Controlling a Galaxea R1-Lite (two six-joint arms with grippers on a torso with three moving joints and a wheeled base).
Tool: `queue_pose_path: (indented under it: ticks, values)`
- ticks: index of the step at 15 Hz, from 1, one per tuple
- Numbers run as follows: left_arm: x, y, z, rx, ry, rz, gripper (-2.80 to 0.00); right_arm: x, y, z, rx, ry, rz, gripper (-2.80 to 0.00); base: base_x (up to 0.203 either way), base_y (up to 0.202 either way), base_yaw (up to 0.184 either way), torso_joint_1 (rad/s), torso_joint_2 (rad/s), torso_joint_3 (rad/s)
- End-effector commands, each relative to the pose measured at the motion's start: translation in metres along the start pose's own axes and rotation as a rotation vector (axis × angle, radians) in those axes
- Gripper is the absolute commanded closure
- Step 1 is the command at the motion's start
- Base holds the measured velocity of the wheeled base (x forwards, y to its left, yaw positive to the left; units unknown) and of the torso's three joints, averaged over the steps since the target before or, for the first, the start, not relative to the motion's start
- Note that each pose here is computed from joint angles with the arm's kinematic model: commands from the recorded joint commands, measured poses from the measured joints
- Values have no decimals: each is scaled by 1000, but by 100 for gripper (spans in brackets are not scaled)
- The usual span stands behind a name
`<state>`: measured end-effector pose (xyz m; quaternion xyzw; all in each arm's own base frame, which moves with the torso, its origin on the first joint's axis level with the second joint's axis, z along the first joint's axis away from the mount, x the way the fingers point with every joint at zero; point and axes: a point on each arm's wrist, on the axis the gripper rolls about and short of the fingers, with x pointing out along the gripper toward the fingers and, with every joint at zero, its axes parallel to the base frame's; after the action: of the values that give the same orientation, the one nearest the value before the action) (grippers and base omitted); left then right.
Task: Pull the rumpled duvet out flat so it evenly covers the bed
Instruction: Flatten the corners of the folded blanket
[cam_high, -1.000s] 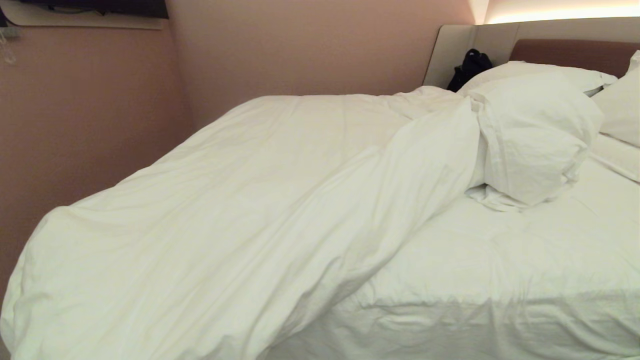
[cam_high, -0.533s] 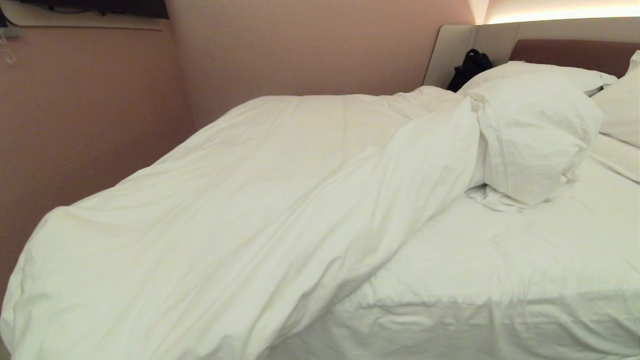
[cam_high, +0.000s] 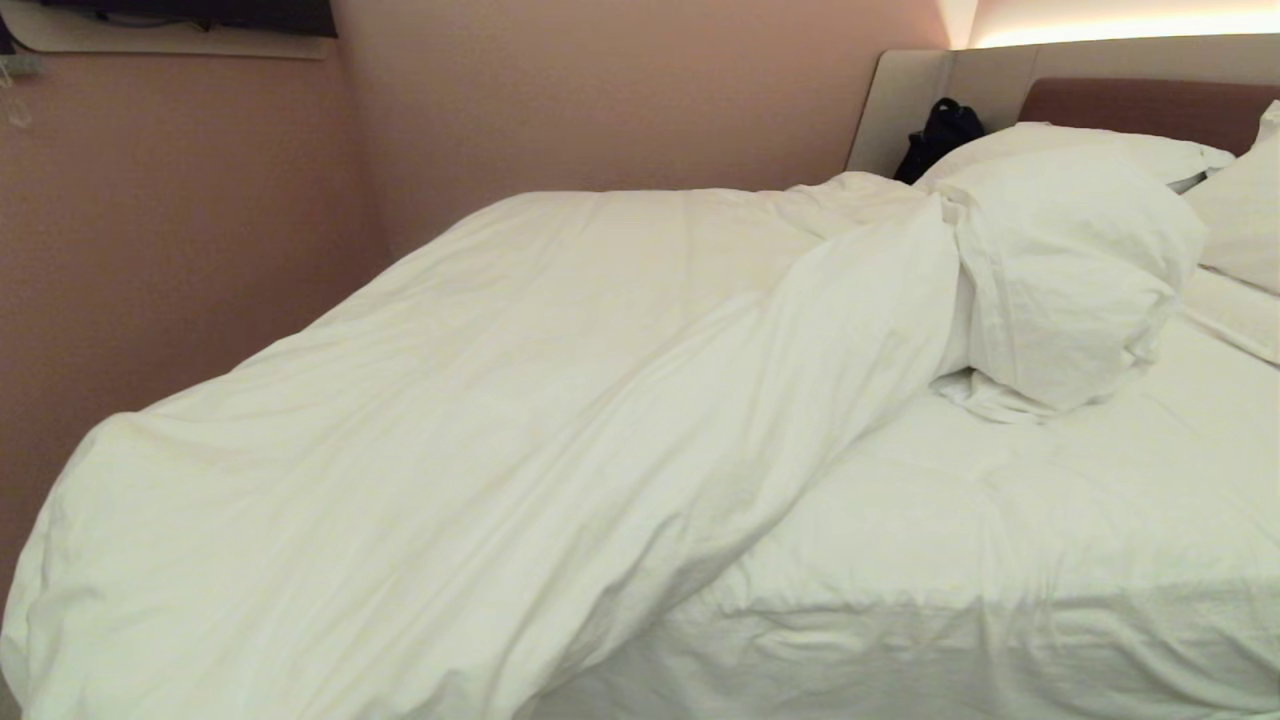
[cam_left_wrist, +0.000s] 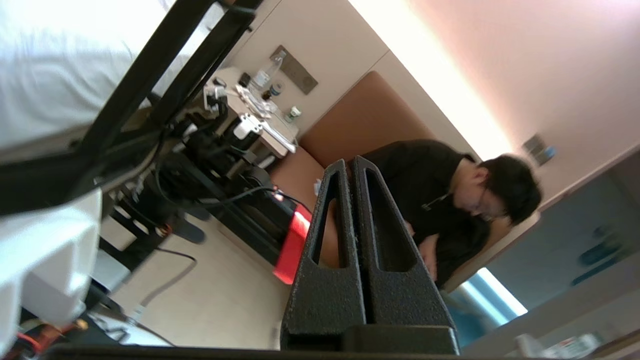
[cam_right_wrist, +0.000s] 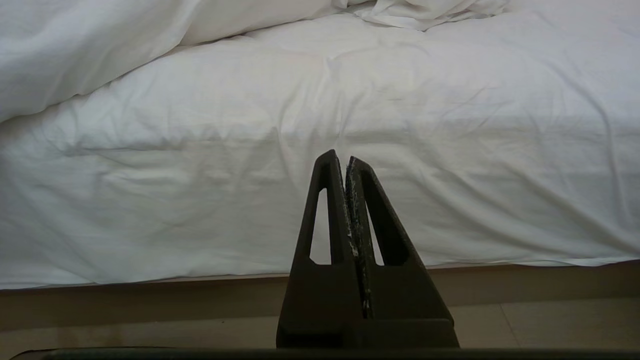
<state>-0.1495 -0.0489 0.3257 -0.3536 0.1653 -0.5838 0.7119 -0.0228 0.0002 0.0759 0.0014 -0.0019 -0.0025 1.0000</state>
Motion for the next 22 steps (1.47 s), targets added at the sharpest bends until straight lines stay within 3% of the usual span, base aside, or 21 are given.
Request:
queue_pose_path:
  ticks: [1,3,11,15,17,22]
  values:
    - [0,2,0,-87,15,22,0,0,0,0,0,-1,0,0,0,0,0,0,0,0]
    - [0,4,-1,-178,26,47,0,0,0,0,0,-1,0,0,0,0,0,0,0,0]
    - [-1,-2,-8,-148,26,69,0,0,0,0,0,-1,0,0,0,0,0,0,0,0]
    - [-1,1,-9,-203,22,80,0,0,0,0,0,-1,0,0,0,0,0,0,0,0]
    - [-1,0,-10,-198,20,82,0,0,0,0,0,-1,0,0,0,0,0,0,0,0]
    - [0,-5,-12,-115,20,81,0,0,0,0,0,-1,0,0,0,0,0,0,0,0]
